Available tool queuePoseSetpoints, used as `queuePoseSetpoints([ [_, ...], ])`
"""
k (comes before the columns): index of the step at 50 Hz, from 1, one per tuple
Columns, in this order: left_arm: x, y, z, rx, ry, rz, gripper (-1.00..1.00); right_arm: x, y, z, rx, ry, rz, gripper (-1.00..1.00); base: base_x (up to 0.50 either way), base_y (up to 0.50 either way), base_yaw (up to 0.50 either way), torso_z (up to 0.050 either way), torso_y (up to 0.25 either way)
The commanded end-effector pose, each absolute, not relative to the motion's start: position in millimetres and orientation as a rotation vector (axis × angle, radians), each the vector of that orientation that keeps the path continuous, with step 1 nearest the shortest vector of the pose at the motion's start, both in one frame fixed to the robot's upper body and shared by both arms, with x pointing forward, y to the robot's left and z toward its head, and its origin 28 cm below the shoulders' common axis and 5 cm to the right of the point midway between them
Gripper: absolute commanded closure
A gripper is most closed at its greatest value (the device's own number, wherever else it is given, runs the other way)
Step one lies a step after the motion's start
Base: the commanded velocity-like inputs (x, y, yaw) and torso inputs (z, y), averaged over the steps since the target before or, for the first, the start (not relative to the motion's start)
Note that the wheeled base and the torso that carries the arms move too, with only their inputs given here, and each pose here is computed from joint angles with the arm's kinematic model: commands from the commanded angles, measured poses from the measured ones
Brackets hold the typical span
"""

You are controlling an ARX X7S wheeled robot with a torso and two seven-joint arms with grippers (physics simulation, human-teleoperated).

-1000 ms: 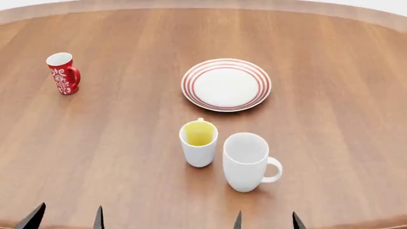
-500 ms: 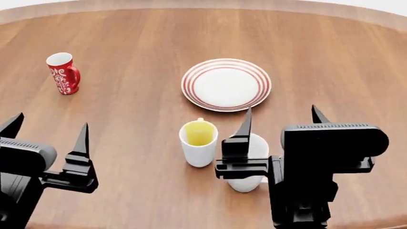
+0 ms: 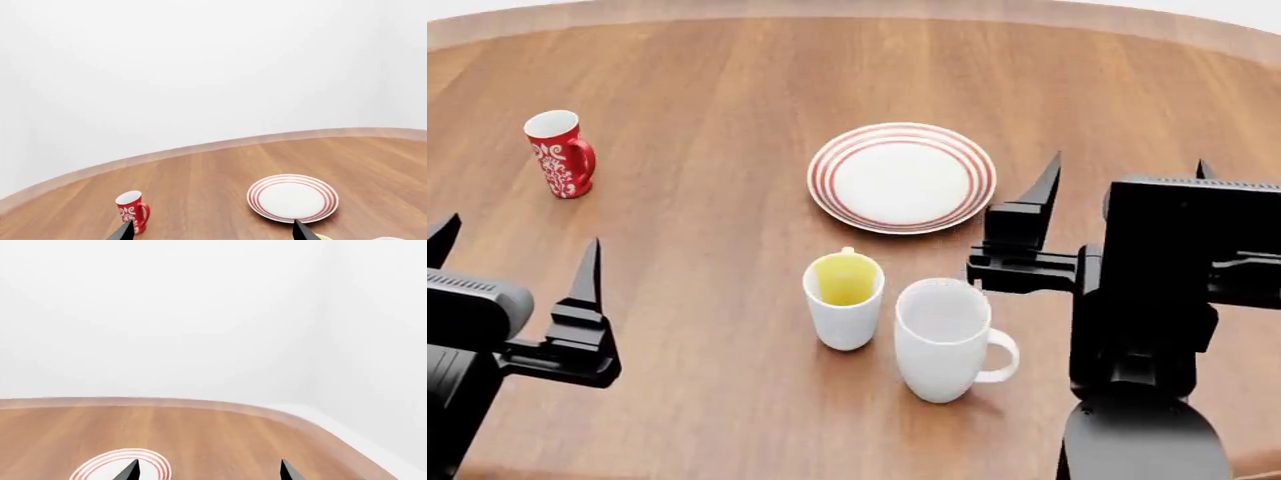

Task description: Pick up the red mug and put it on the plate

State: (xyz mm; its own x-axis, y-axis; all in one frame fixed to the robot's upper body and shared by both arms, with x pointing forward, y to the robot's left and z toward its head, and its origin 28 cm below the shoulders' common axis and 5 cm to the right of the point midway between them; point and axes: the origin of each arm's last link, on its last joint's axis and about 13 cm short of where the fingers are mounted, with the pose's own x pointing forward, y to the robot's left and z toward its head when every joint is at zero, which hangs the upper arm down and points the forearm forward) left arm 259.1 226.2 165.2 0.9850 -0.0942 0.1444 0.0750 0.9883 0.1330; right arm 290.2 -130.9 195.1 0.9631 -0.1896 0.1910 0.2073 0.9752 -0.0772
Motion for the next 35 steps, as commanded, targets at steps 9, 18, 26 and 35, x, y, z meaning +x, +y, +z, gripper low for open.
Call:
queuePoseSetpoints([
  [9, 259.8, 229.2, 167.5, 0.128, -0.155, -0.08, -1.0, 295.9, -138.5, 205.2, -0.091, -0.18, -0.256, -1.0, 0.35, 0.0, 0.0, 0.0, 0.0],
  [18, 260.0, 230.1, 168.4, 0.127, -0.159, -0.078, -1.0, 296.2, -137.7, 205.8, -0.095, -0.176, -0.252, -1.0, 0.5, 0.0, 0.0, 0.0, 0.0],
  [26, 259.5, 229.8, 169.7, 0.131, -0.163, -0.077, -1.0, 296.3, -137.3, 206.5, -0.096, -0.176, -0.25, -1.0, 0.5, 0.0, 0.0, 0.0, 0.0],
  [35, 258.5, 230.5, 169.7, 0.129, -0.163, -0.075, -1.0, 296.4, -137.7, 208.4, -0.097, -0.175, -0.248, -1.0, 0.5, 0.0, 0.0, 0.0, 0.002],
])
